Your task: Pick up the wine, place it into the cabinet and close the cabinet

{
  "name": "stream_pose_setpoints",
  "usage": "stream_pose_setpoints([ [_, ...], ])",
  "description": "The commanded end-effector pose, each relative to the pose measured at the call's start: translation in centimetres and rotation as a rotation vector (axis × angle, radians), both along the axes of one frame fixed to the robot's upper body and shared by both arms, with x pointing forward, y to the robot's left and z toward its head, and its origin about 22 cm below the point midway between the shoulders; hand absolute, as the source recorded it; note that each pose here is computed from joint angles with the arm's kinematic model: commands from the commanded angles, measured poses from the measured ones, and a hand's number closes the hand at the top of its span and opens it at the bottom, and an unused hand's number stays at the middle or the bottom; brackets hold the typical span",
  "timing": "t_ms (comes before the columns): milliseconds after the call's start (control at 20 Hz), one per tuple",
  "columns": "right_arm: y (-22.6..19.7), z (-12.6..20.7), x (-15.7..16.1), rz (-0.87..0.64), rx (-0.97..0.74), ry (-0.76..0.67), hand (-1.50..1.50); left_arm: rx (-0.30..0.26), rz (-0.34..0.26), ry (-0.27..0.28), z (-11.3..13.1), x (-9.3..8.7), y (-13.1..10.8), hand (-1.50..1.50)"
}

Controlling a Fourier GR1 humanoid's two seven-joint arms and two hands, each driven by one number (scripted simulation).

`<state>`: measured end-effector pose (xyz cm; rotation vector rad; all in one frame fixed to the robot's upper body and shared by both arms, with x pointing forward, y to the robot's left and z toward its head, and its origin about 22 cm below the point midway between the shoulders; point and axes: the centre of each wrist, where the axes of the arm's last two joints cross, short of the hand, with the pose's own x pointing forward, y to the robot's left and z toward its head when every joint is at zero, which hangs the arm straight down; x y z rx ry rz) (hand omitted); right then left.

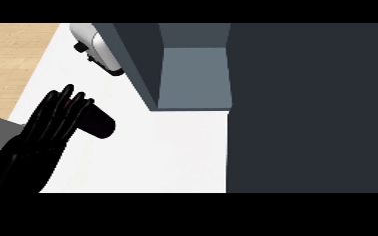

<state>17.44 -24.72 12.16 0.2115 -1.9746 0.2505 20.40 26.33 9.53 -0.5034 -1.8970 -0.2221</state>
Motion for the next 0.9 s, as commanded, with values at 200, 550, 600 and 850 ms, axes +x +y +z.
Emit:
stream_pose_setpoints([
  [200, 0.7, 2.6, -1.2, 0.065, 0.003, 0.056, -1.50, -0.056, -0.105, 0.066, 2.8, -3.2, 0.7, -1.50],
  [550, -0.7, 5.5, -4.0, 0.057, -0.012, 0.045, -1.50, -0.073, -0.092, 0.056, 5.7, -3.6, -1.0, -1.50],
  [600, 1.1, 4.6, -3.6, 0.078, 0.003, 0.066, -1.50, -0.078, -0.083, 0.071, 5.3, -3.5, 0.9, -1.50],
  [850, 1.8, 7.5, -4.3, 0.065, 0.007, 0.047, -1.50, -0.120, -0.066, 0.086, 5.5, -4.4, 0.6, -1.50],
])
